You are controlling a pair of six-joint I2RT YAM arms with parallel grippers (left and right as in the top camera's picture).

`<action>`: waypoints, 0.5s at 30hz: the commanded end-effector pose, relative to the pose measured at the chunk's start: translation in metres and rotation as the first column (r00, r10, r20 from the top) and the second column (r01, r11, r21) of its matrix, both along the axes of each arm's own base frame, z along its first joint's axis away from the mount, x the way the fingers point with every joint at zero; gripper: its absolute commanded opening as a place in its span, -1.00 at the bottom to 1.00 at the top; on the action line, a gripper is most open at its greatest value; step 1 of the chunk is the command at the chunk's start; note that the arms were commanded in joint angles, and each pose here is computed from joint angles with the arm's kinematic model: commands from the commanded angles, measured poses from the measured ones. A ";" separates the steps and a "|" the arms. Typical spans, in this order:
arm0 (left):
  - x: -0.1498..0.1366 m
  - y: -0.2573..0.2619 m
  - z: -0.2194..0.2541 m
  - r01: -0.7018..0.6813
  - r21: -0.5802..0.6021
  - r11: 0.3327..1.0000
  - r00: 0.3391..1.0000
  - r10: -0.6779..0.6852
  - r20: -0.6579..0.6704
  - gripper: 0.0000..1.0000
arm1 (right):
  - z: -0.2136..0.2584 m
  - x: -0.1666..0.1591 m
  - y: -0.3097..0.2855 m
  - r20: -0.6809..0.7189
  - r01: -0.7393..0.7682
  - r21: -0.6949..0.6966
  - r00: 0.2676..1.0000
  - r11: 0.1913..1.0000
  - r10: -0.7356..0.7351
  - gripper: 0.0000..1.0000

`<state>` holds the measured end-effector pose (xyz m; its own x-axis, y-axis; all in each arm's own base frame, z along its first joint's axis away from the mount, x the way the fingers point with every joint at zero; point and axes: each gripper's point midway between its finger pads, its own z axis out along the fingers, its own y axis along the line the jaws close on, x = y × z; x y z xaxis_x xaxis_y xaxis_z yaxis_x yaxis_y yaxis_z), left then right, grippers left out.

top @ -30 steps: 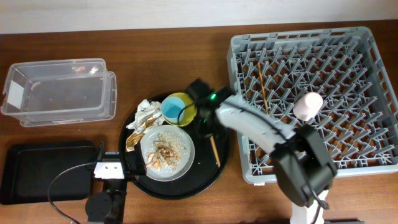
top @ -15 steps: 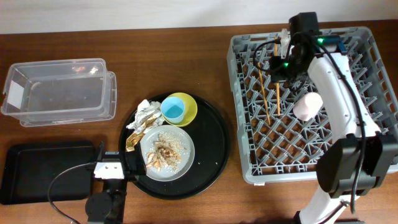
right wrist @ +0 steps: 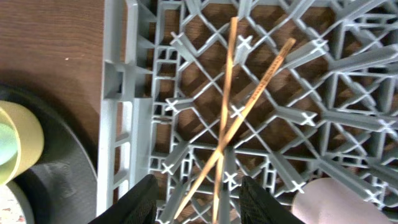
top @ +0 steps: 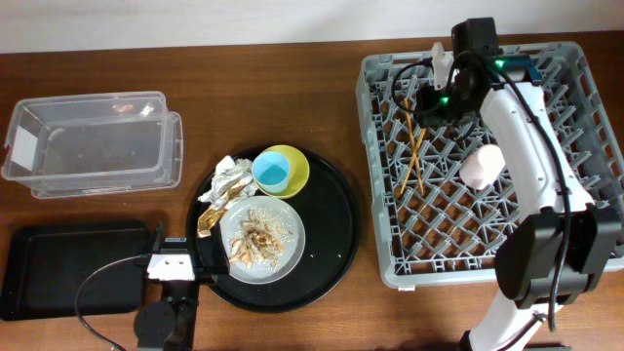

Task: Sort waste into correct bins and load items into the dishwasher rack
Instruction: 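Grasp the light-blue cup from the yellow bowl with the right gripper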

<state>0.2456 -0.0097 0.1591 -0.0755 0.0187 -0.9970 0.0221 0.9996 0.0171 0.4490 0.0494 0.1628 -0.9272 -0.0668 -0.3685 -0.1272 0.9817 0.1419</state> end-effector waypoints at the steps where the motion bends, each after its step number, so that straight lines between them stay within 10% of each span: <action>1: 0.000 -0.002 -0.002 0.011 0.018 1.000 1.000 -0.011 -0.001 0.99 | -0.010 -0.010 0.023 -0.055 -0.042 0.114 0.997 0.993 0.048 -0.12; 6: 0.000 -0.002 -0.002 0.011 0.018 1.000 1.000 -0.011 -0.002 0.99 | 0.005 -0.040 0.129 -0.040 -0.265 0.324 0.955 0.908 0.293 -0.11; 10: 0.000 -0.002 -0.002 0.011 0.018 1.000 1.000 -0.011 -0.002 0.99 | 0.004 -0.058 0.215 0.046 -0.417 0.210 0.908 0.884 0.417 0.47; 15: 0.000 -0.002 -0.002 0.011 0.018 1.000 1.000 -0.011 -0.002 0.99 | -0.017 -0.069 0.292 0.146 -0.460 0.025 0.880 0.887 0.452 0.47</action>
